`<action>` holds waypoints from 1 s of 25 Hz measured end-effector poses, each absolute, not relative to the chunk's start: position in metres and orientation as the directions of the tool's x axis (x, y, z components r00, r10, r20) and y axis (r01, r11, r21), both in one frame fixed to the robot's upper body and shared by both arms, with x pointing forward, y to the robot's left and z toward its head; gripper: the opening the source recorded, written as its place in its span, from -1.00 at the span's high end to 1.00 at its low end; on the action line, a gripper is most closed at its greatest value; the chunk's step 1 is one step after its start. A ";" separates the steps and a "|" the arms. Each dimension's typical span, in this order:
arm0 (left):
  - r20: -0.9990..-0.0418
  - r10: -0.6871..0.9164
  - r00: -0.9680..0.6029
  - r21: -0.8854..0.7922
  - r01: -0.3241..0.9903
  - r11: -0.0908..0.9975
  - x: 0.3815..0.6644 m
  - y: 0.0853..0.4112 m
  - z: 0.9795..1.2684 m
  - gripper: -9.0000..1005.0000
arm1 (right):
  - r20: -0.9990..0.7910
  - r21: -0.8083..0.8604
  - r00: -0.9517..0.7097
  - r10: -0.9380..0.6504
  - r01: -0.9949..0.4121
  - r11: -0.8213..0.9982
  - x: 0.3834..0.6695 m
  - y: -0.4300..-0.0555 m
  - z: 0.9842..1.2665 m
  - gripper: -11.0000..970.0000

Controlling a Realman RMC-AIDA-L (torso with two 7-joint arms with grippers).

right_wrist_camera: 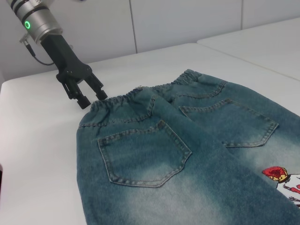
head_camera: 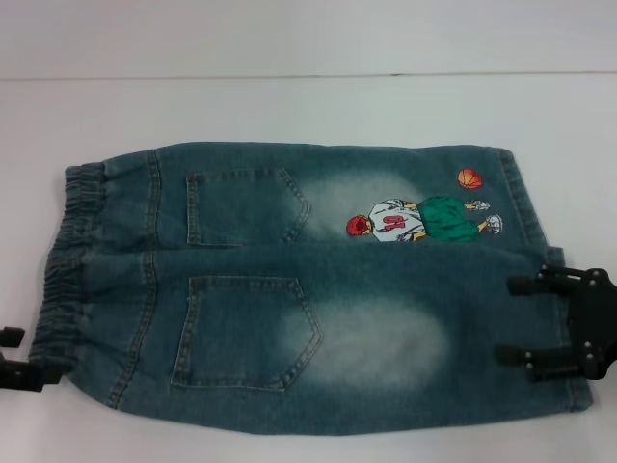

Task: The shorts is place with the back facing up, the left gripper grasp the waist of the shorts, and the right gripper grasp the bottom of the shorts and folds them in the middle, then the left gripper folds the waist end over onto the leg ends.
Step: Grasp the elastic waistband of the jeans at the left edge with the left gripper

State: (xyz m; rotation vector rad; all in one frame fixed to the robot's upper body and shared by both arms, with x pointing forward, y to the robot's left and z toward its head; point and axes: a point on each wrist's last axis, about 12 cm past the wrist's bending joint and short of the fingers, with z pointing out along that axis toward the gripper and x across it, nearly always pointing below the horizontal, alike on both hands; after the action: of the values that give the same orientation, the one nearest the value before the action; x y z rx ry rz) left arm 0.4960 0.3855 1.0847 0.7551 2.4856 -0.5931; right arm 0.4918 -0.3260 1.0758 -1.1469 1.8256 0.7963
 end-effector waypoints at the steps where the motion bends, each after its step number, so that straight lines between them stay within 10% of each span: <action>1: -0.546 0.400 -0.736 -0.262 0.604 0.753 0.496 0.385 1.085 -0.69 | -0.881 0.087 -0.252 -0.400 -0.918 0.386 0.492 -0.326 1.076 -0.95; 12: -0.543 0.414 -0.731 -0.260 0.615 0.745 0.499 0.382 1.083 -0.55 | -0.881 0.093 -0.259 -0.397 -0.916 0.391 0.491 -0.326 1.075 -0.94; 25: -0.560 0.398 -0.727 -0.272 0.615 0.740 0.504 0.380 1.086 0.41 | -0.884 0.099 -0.264 -0.386 -0.912 0.397 0.488 -0.328 1.075 -0.86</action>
State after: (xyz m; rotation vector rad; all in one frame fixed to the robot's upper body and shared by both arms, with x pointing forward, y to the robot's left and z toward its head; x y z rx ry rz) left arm 0.5037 0.3796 1.0862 0.7692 2.4664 -0.6185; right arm 0.4877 -0.3283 1.0746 -1.1229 1.8315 0.8048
